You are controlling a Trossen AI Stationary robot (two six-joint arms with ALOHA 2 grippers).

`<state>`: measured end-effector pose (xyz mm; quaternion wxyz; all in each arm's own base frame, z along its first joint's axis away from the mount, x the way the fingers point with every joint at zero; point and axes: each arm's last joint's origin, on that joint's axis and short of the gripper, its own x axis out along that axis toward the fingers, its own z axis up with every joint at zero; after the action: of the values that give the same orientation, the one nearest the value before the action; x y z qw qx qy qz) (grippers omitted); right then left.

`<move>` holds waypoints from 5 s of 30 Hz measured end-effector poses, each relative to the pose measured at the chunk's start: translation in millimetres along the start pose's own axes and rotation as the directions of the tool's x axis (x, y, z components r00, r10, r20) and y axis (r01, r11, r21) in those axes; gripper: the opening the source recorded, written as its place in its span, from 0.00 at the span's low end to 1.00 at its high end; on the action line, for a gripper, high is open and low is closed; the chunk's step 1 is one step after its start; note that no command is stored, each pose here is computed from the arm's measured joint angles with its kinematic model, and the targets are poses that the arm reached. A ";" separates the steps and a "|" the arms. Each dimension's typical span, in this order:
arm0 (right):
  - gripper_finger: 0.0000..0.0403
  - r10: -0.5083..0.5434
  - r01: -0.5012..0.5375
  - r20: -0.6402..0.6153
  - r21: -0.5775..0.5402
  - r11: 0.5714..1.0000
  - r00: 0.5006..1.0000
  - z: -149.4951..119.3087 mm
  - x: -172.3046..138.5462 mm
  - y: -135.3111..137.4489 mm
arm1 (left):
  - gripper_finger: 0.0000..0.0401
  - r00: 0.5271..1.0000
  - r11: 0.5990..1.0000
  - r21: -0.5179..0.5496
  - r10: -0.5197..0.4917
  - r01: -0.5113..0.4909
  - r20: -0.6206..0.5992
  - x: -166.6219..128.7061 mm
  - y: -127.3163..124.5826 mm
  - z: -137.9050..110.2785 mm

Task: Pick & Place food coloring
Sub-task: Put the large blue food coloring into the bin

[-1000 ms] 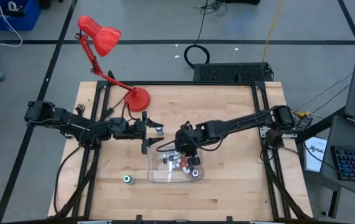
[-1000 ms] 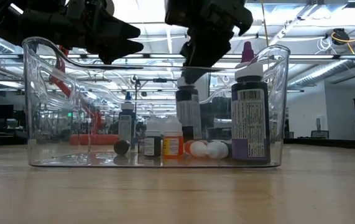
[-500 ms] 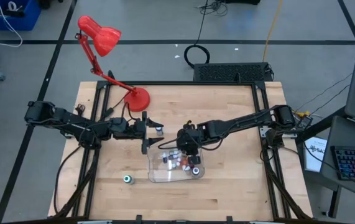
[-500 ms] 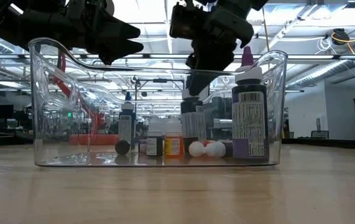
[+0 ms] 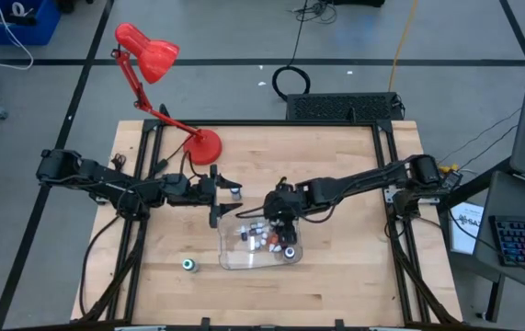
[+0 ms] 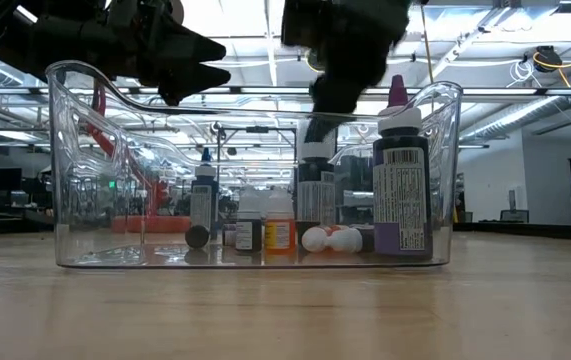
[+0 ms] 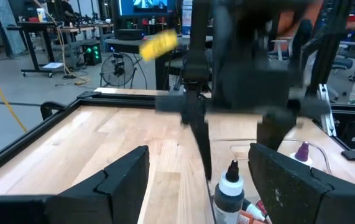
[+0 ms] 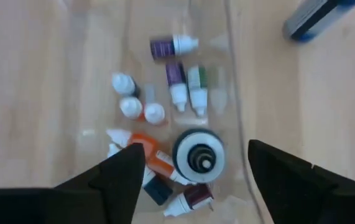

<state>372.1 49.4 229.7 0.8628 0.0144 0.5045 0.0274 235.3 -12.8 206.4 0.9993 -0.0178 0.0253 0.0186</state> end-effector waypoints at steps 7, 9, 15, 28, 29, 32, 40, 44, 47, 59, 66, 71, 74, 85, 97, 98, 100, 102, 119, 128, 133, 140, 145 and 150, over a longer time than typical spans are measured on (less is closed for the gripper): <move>0.66 -0.029 0.026 0.129 0.024 0.999 0.991 0.0 -67.5 2.8 | 0.68 0.998 1.000 -0.014 -0.013 0.013 -0.057 -0.1 -0.2 -5.4; 0.64 -0.067 0.064 0.174 0.023 0.998 0.982 -6.4 -90.3 5.2 | 0.68 0.998 0.999 -0.012 -0.032 0.032 -0.059 -0.1 -0.8 -5.6; 0.61 -0.221 0.219 0.317 0.043 0.975 0.922 -53.8 -136.9 7.5 | 0.68 0.997 0.999 -0.011 -0.054 0.054 -0.054 -0.1 -1.6 -5.0; 0.59 -0.307 0.247 0.654 0.185 0.951 0.692 -201.0 -123.2 -23.5 | 0.68 0.883 0.975 0.060 0.221 -0.216 -0.413 31.8 6.8 75.5; 0.59 -0.306 0.240 0.673 0.192 0.952 0.673 -210.0 -120.3 -25.5 | 0.68 0.893 0.976 0.066 0.216 -0.207 -0.394 32.6 5.7 82.5; 0.57 -0.302 0.205 0.729 0.222 0.953 0.614 -233.3 -117.2 -30.4 | 0.68 0.898 0.968 0.075 0.249 -0.239 -0.363 31.3 5.7 94.5; 0.53 -0.347 0.245 0.815 0.258 0.934 0.464 -267.6 -117.2 -38.5 | 0.68 0.757 0.888 -0.041 0.365 -0.458 -0.542 26.1 32.6 92.8; 0.51 -0.359 0.294 0.806 0.241 0.925 0.470 -267.2 -111.7 -38.4 | 0.68 0.727 0.880 -0.089 0.323 -0.466 -0.607 29.0 40.3 85.9; 0.51 -0.368 0.314 0.792 0.234 0.920 0.487 -271.2 -101.8 -38.8 | 0.68 0.719 0.897 -0.111 0.264 -0.429 -0.643 32.8 39.1 79.4; 0.51 -0.406 0.257 0.766 0.317 0.913 0.497 -275.7 -79.6 -39.6 | 0.68 0.545 0.822 -0.137 0.232 -0.553 -0.805 40.0 42.6 45.8; 0.52 -0.407 0.266 0.758 0.311 0.913 0.511 -275.9 -77.6 -39.6 | 0.68 0.506 0.796 -0.126 0.246 -0.592 -0.827 44.6 46.7 36.7; 0.51 -0.406 0.266 0.758 0.310 0.913 0.511 -275.9 -77.6 -39.6 | 0.68 0.469 0.800 -0.117 0.220 -0.589 -0.855 54.0 47.1 21.7; 0.51 -0.409 0.267 0.758 0.314 0.911 0.508 -275.7 -77.8 -39.6 | 0.68 0.439 0.801 -0.105 0.207 -0.589 -0.874 58.5 46.4 12.1; 0.52 -0.399 0.158 0.845 0.366 0.917 0.357 -264.0 -93.9 -38.1 | 0.68 0.456 0.821 -0.090 0.219 -0.564 -0.863 70.2 48.7 1.9; 0.52 -0.399 0.146 0.852 0.371 0.917 0.339 -263.2 -95.9 -38.1 | 0.68 0.445 0.831 -0.075 0.217 -0.552 -0.869 65.4 48.1 5.7; 0.52 -0.399 0.146 0.852 0.371 0.917 0.338 -263.2 -95.9 -38.1 | 0.68 0.443 0.831 -0.074 0.217 -0.552 -0.870 65.1 48.1 5.6; 0.51 -0.399 0.146 0.852 0.371 0.917 0.338 -263.2 -95.9 -38.1 | 0.68 0.452 0.831 -0.079 0.218 -0.551 -0.865 65.9 48.1 6.0; 0.51 -0.399 0.145 0.853 0.372 0.917 0.336 -263.1 -96.1 -38.1 | 0.68 0.447 0.830 -0.077 0.218 -0.552 -0.867 65.5 48.1 5.8; 0.51 -0.399 0.144 0.853 0.372 0.917 0.335 -263.1 -96.3 -38.1 | 0.29 0.449 0.841 -0.067 0.217 -0.536 -0.867 65.6 48.1 5.9; 0.52 -0.399 0.144 0.854 0.372 0.917 0.335 -263.0 -96.3 -38.1 | 0.29 0.545 0.882 -0.110 0.181 -0.458 -0.819 54.2 22.6 58.5; 0.51 -0.399 0.144 0.854 0.372 0.917 0.336 -263.0 -96.3 -38.1 | 0.29 0.639 0.927 -0.135 0.131 -0.350 -0.758 40.8 -26.8 117.7; 0.51 -0.399 0.144 0.853 0.372 0.917 0.336 -263.0 -96.2 -38.0 | 0.29 0.653 0.959 -0.099 0.104 -0.267 -0.750 34.1 -102.6 123.0; 0.51 -0.398 0.144 0.853 0.371 0.917 0.336 -263.0 -96.2 -38.0 | 0.29 0.551 0.938 -0.042 0.165 -0.344 -0.818 49.5 -126.5 82.8; 0.51 -0.399 0.144 0.853 0.372 0.917 0.336 -263.0 -96.2 -38.0 | 0.29 0.429 0.913 0.002 0.194 -0.407 -0.882 68.4 -128.9 39.1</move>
<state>97.1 4.8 182.4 0.9792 0.0417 -0.0617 -0.1888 310.4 -137.6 246.4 0.8202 -0.1258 0.5254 0.1883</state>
